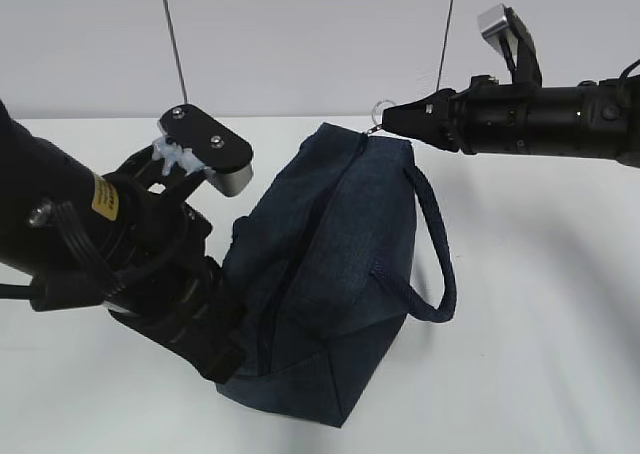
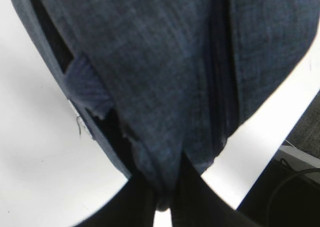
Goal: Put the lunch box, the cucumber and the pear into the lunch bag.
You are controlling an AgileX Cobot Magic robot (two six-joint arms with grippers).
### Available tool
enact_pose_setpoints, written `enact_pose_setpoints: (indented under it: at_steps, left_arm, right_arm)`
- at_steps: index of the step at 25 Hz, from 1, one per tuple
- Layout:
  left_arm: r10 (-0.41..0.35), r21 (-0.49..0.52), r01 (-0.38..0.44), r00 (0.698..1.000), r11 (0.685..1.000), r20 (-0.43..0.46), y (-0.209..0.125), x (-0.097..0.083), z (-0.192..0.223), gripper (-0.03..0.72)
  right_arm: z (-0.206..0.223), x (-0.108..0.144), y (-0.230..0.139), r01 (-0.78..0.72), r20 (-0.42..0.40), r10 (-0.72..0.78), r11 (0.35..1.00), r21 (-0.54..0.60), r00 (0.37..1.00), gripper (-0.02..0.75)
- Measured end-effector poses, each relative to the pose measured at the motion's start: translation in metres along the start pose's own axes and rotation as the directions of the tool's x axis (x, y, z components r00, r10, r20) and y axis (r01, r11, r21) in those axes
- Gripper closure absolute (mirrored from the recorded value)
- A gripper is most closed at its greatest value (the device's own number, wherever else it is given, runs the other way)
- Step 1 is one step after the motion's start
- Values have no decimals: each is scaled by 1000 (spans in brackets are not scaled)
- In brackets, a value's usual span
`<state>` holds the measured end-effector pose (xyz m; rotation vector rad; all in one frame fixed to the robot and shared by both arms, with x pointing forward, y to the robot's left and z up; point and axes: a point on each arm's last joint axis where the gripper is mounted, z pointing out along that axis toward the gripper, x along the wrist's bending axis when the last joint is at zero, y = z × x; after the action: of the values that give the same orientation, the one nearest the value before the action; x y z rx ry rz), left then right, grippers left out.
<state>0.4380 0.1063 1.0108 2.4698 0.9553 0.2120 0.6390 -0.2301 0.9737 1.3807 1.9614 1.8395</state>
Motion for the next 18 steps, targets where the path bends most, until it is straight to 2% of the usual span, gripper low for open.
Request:
enact_pose_setpoints:
  at_steps: [3,7,10,12,18]
  left_arm:
    - [0,-1,0,1000,1000,0,0,0,0,685]
    - [0,-3,0,1000,1000,0,0,0,0,685]
    - [1,-12,-1,1000,1000,-1,1,0,-2,658]
    - [1,-15,-1,1000,1000,0,0,0,-7,605]
    - [6,-62,-6,1000,998,-2,11,-1,-20,342]
  right_arm:
    - [-4,-4,0,-13,-13,13,1000,-1,1000,738]
    - [-6,-1,2,-6,-76,6,1000,-2,997,738]
    - [-7,2,2,4,-105,-3,1000,13,994,738]
    - [-7,2,2,7,-120,-4,1000,22,993,738]
    - [-8,5,1,8,-143,-4,1000,30,990,738]
